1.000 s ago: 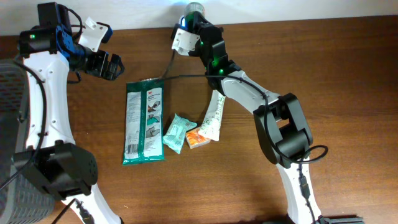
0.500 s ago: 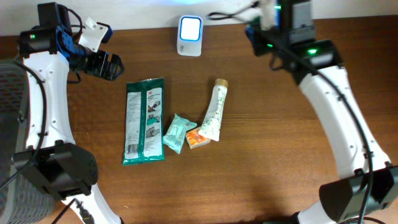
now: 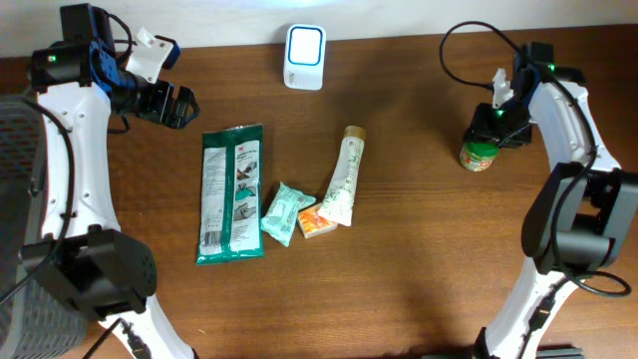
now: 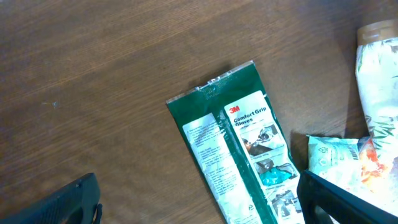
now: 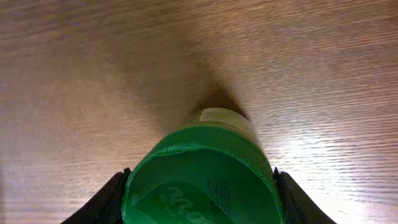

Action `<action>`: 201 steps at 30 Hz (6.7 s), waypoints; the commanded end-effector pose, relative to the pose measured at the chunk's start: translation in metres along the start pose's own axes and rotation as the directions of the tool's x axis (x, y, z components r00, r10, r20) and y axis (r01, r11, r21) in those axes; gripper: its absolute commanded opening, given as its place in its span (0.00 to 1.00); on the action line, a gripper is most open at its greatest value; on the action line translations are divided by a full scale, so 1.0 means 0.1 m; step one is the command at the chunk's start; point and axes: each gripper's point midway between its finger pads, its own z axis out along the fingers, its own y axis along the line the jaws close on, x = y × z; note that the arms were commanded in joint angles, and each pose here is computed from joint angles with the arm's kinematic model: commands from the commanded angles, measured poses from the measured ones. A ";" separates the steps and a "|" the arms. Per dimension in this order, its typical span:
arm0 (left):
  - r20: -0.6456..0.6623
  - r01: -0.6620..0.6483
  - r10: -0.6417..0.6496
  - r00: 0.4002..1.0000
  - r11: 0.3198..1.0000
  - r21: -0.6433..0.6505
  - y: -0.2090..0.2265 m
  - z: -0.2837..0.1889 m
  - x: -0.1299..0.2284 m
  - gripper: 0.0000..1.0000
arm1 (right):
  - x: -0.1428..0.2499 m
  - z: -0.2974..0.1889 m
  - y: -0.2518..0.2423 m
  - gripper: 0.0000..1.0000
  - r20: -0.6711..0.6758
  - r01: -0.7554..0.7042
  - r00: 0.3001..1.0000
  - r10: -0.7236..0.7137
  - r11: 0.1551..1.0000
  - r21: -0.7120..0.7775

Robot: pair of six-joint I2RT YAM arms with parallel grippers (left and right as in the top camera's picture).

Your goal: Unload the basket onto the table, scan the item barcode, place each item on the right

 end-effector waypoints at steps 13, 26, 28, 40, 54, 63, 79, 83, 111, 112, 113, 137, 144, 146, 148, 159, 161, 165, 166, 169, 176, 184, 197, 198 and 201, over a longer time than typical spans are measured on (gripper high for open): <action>0.016 -0.018 0.018 1.000 1.000 -0.006 0.00 -0.06 -0.03 0.99 | 0.29 -1.35 1.73 0.93 0.105 0.250 0.968 -0.227 0.900 -0.356; 0.016 -0.018 0.018 1.000 1.000 -0.006 0.00 -0.06 -0.03 0.99 | 1.05 0.25 2.63 0.04 0.061 0.199 0.980 -0.192 0.968 -0.150; 0.016 -0.018 0.018 1.000 1.000 -0.006 0.00 -0.06 -0.03 0.99 | 0.98 0.25 2.57 0.04 0.087 0.176 0.982 -0.167 0.979 -0.106; 0.016 -0.018 0.018 1.000 1.000 -0.006 0.00 -0.06 -0.03 0.99 | 1.14 1.11 2.48 0.06 -0.070 0.150 0.985 -0.158 0.983 -0.107; 0.016 -0.018 0.018 1.000 1.000 -0.006 0.00 -0.06 -0.03 0.99 | 1.45 0.38 3.35 0.43 -0.106 0.365 0.913 -0.394 0.904 -0.222; 0.016 -0.018 0.018 1.000 1.000 -0.006 0.00 -0.06 -0.03 0.99 | 1.57 0.68 2.88 0.36 -0.247 0.300 0.913 -0.324 0.945 -0.132; 0.016 -0.018 0.018 1.000 1.000 -0.006 0.00 -0.06 -0.03 0.99 | 1.20 0.37 2.50 0.48 -0.091 0.544 0.833 -0.546 0.777 0.318; 0.016 -0.018 0.018 1.000 1.000 -0.006 0.00 -0.06 -0.03 0.99 | 1.13 0.51 2.36 0.47 -0.112 0.548 0.823 -0.556 0.727 0.414; 0.016 -0.018 0.018 1.000 1.000 -0.006 0.00 -0.06 -0.03 0.99 | 1.64 -0.21 3.37 0.04 -0.146 0.409 0.736 -0.661 0.606 -0.682; 0.016 -0.018 0.018 1.000 1.000 -0.006 0.00 -0.06 -0.03 0.99 | 1.63 -0.12 3.31 0.04 -0.153 0.347 0.761 -0.630 0.595 -0.725; 0.016 -0.018 0.018 1.000 1.000 -0.006 0.00 -0.06 -0.03 0.99 | 1.66 0.00 3.25 0.04 -0.162 0.282 0.783 -0.600 0.575 -0.768; 0.016 -0.018 0.018 1.000 1.000 -0.006 0.00 -0.06 -0.03 0.99 | 1.18 0.44 2.94 0.04 -0.129 0.521 0.834 -0.536 0.843 -0.135; 0.016 -0.018 0.018 1.000 1.000 -0.006 0.00 -0.06 -0.03 0.99 | 1.19 0.20 3.17 0.04 -0.113 0.506 0.833 -0.542 0.828 -0.241; 0.016 -0.018 0.018 1.000 1.000 -0.006 0.00 -0.06 -0.03 0.99 | 1.36 0.39 3.17 0.04 -0.146 0.505 0.825 -0.547 0.828 -0.245; 0.016 -0.018 0.018 1.000 1.000 -0.006 0.00 -0.06 -0.03 0.99 | 1.44 0.66 3.04 0.04 -0.162 0.468 0.850 -0.502 0.859 -0.206; 0.016 -0.018 0.018 1.000 1.000 -0.006 0.00 -0.06 -0.03 0.99 | 0.80 0.60 2.60 0.06 -0.096 0.232 0.964 -0.248 0.960 -0.154; 0.016 -0.018 0.018 1.000 1.000 -0.006 0.00 -0.06 -0.03 0.99 | 0.72 0.07 2.70 0.13 -0.046 0.275 0.956 -0.290 0.940 -0.203; 0.016 -0.018 0.018 1.000 1.000 -0.006 0.00 -0.06 -0.03 0.99 | 0.78 -0.53 2.24 0.99 -0.089 0.175 0.977 -0.195 0.966 -0.190; 0.016 -0.018 0.018 1.000 1.000 -0.006 0.00 -0.06 -0.03 0.99 | 0.82 -0.46 2.13 0.98 -0.125 0.148 0.977 -0.173 0.972 -0.184; 0.016 -0.018 0.018 1.000 1.000 -0.006 0.00 -0.06 -0.03 0.99 | 1.02 -0.18 2.14 0.71 -0.172 0.168 0.954 -0.246 0.912 -0.374; 0.016 -0.018 0.018 1.000 1.000 -0.006 0.00 -0.06 -0.03 0.99 | 1.11 0.49 2.08 0.66 -0.067 0.169 0.969 -0.236 0.842 -0.513; 0.016 -0.018 0.018 1.000 1.000 -0.006 0.00 -0.06 -0.03 0.99 | 1.24 1.14 2.40 0.29 -0.152 0.036 0.979 -0.137 0.848 -0.529; 0.015 -0.020 0.020 1.000 1.000 -0.005 -0.01 -0.06 -0.03 0.99 | 1.24 0.28 1.81 0.04 -0.156 0.323 0.936 -0.314 0.946 0.033; 0.016 -0.020 0.020 1.000 1.000 -0.005 -0.01 -0.06 -0.03 0.99 | 1.30 0.33 1.86 0.04 -0.171 0.345 0.927 -0.334 0.938 0.038; 0.016 -0.020 0.020 1.000 1.000 -0.005 -0.01 -0.06 -0.03 0.99 | 1.49 0.53 1.94 0.15 -0.238 0.309 0.925 -0.295 0.951 0.023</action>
